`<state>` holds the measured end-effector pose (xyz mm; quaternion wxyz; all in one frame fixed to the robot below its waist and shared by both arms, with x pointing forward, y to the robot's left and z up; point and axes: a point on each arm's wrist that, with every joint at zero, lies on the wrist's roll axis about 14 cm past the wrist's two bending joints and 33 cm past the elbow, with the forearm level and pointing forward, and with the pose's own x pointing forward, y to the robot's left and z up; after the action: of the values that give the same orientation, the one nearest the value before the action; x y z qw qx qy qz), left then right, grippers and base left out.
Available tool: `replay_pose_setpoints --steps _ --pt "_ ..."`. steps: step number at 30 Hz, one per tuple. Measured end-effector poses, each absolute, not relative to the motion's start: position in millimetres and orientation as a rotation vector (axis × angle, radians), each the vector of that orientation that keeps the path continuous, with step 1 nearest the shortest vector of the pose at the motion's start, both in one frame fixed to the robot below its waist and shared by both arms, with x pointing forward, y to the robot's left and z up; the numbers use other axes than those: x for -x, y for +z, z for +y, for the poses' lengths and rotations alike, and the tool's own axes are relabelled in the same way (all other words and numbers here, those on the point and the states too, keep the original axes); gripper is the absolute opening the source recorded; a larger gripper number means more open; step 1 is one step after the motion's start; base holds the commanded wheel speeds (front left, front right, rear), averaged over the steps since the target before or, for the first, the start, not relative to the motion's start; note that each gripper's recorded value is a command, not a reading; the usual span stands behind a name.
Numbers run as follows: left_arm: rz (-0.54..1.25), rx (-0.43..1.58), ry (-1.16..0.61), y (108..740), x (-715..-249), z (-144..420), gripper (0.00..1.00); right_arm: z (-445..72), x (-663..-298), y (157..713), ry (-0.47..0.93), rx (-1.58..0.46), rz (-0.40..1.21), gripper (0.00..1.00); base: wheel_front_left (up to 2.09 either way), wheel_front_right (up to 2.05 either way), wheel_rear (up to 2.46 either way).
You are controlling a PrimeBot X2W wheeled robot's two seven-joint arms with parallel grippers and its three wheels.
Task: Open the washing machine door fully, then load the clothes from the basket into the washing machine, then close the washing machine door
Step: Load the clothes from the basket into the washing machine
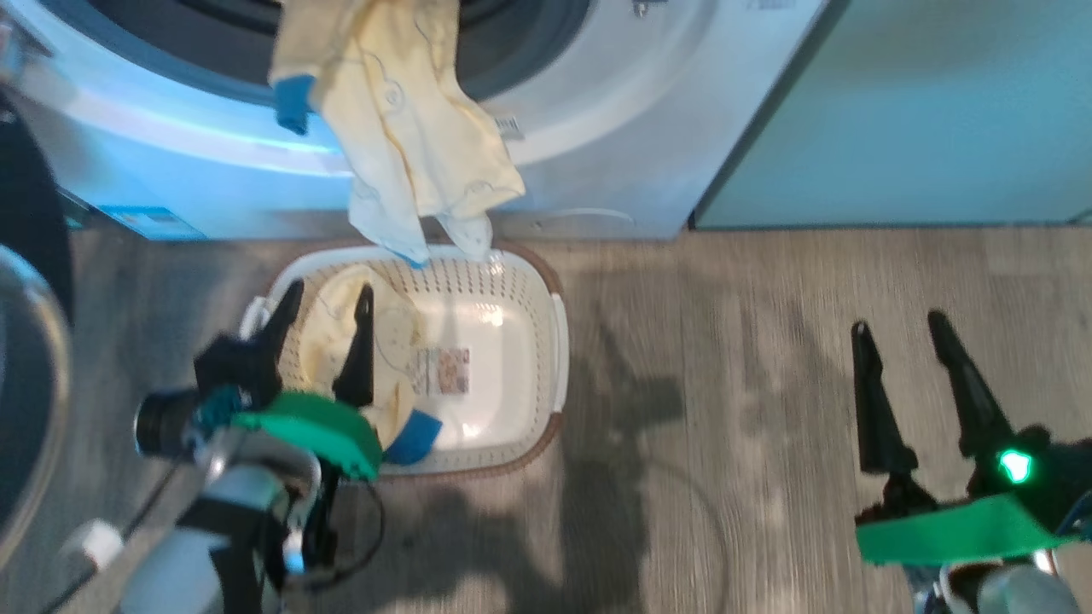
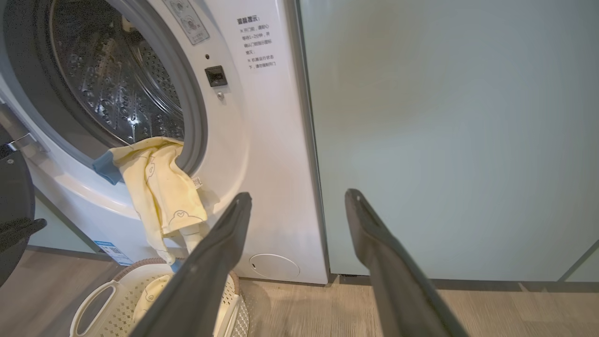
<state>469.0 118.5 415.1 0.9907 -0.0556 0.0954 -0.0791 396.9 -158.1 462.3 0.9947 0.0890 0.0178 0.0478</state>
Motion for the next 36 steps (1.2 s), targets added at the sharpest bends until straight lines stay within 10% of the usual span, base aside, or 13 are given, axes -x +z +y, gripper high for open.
replay_pose_setpoints --steps 33,36 --pt "0.351 0.205 -0.335 295.3 -593.6 47.0 1.0 -196.8 -424.8 416.6 -0.027 -0.207 0.131 1.0 0.0 0.0 0.0" --pt "0.35 0.199 -0.348 294.8 -596.6 43.0 0.0 -197.9 -428.0 419.6 -0.027 -0.211 0.119 1.0 0.0 0.0 0.0"
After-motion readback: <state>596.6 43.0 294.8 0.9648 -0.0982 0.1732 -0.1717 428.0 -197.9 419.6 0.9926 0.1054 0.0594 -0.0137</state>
